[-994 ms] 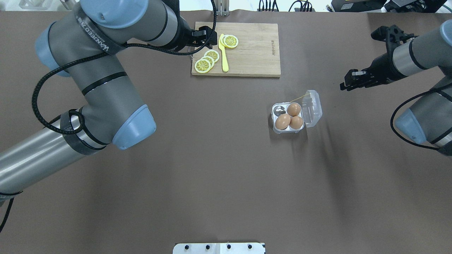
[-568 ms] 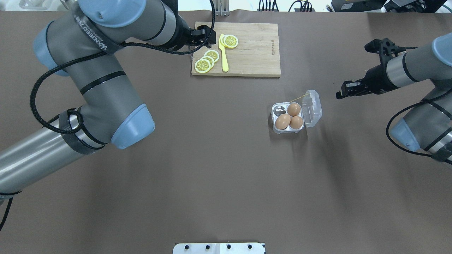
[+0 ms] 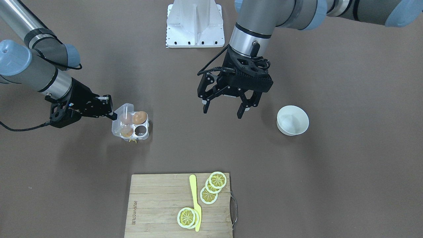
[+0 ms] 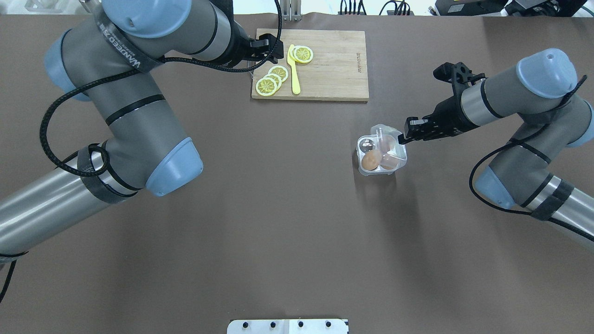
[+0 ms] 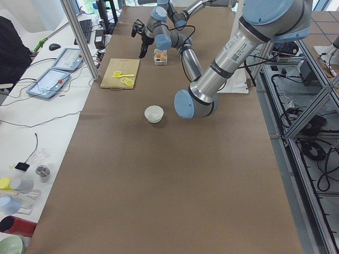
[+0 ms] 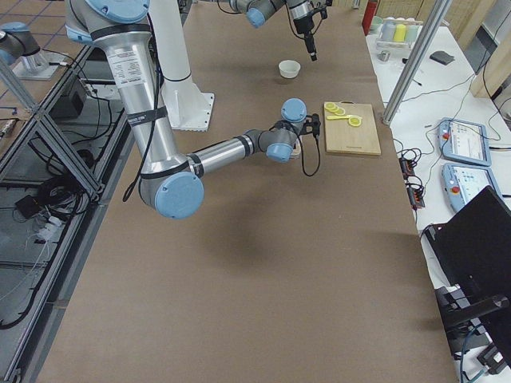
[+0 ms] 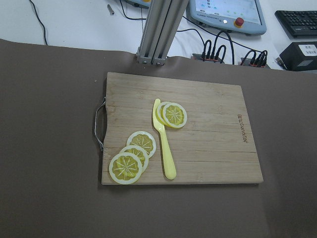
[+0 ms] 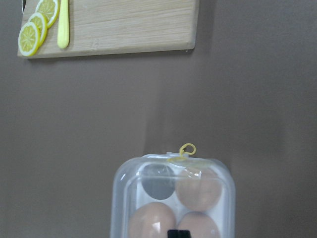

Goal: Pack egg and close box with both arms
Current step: 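Push the clear lid down over the eggs with the right gripper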

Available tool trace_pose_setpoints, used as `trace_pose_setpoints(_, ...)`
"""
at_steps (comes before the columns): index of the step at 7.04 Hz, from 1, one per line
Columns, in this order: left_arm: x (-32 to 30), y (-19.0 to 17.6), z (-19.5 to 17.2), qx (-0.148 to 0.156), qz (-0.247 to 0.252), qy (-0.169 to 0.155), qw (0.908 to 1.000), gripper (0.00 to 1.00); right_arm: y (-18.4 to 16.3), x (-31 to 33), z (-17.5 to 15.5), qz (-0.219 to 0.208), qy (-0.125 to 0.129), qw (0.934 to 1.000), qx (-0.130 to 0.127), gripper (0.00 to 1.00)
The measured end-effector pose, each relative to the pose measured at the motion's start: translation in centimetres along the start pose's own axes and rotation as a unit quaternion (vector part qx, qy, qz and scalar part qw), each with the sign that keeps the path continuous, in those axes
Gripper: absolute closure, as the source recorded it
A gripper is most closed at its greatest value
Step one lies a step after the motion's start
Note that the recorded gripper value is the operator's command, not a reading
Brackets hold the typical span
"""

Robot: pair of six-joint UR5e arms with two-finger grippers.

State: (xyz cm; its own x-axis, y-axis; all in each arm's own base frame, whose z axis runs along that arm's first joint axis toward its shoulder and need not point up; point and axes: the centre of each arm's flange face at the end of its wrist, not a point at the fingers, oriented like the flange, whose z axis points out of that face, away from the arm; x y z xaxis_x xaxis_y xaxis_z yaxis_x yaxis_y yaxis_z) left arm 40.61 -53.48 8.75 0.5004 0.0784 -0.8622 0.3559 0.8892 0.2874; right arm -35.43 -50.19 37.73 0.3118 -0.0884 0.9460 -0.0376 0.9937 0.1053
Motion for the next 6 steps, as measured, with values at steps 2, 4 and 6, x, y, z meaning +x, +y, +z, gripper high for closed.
trace_pose_setpoints(2,0.0,0.0,-0.1,0.001,-0.001,0.001,1.0,0.02,0.5,-3.8,1.8,0.011,-0.015,0.9998,-0.009,1.0)
trace_pose_setpoints(4,-0.4,0.0,0.1,-0.002,-0.004,-0.005,1.0,0.02,0.3,-6.5,2.3,0.014,-0.018,0.9997,-0.012,0.26)
trace_pose_setpoints(6,-3.4,0.9,0.3,-0.018,-0.008,-0.011,0.9998,0.02,-0.3,-9.2,-0.6,0.038,0.004,0.9992,-0.008,0.0)
